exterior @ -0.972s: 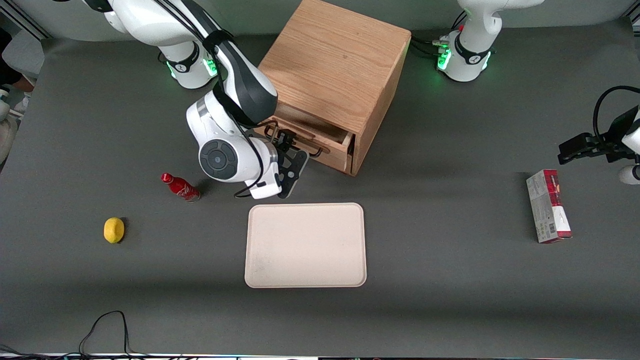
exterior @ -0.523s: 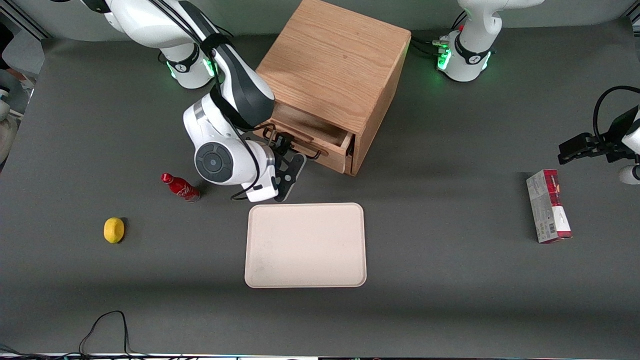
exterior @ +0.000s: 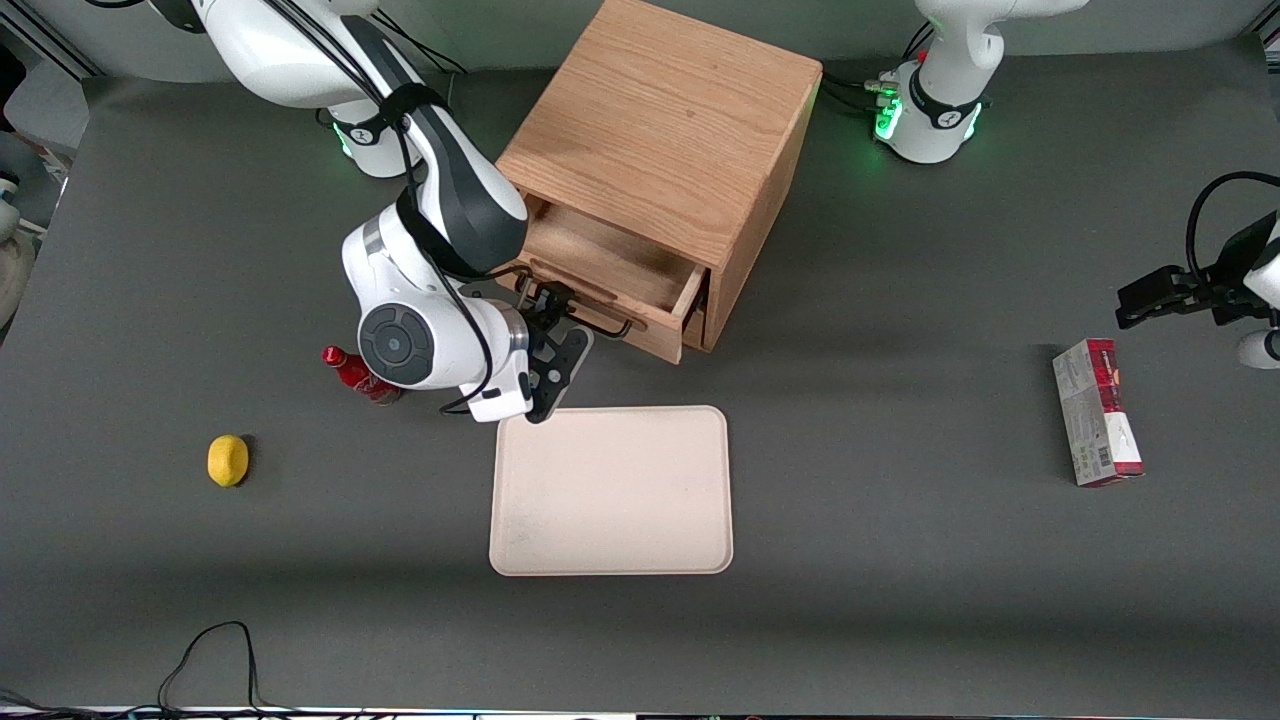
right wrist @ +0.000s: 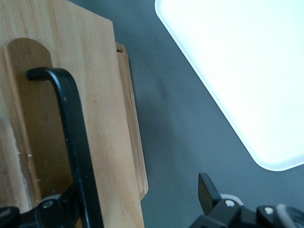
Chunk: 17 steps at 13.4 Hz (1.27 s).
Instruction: Open upper drawer
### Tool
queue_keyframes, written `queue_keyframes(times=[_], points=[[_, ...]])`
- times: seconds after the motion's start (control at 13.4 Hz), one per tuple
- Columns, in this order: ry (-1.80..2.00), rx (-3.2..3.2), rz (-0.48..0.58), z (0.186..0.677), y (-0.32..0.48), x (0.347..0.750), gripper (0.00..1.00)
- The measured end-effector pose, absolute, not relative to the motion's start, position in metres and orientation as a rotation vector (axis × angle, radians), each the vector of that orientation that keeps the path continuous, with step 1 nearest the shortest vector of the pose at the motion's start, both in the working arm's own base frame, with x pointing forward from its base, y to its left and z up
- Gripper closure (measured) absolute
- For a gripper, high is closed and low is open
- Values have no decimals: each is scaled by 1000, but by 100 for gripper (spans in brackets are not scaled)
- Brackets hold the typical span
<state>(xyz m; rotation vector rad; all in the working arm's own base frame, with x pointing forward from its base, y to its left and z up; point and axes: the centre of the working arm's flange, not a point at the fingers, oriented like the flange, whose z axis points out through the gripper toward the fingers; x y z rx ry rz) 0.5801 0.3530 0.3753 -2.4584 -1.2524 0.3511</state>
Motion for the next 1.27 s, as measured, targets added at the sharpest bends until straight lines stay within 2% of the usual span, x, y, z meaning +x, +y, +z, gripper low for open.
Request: queue_keyframes(times=[1.27], points=[[-1233, -2474, 276, 381, 338, 612, 0]])
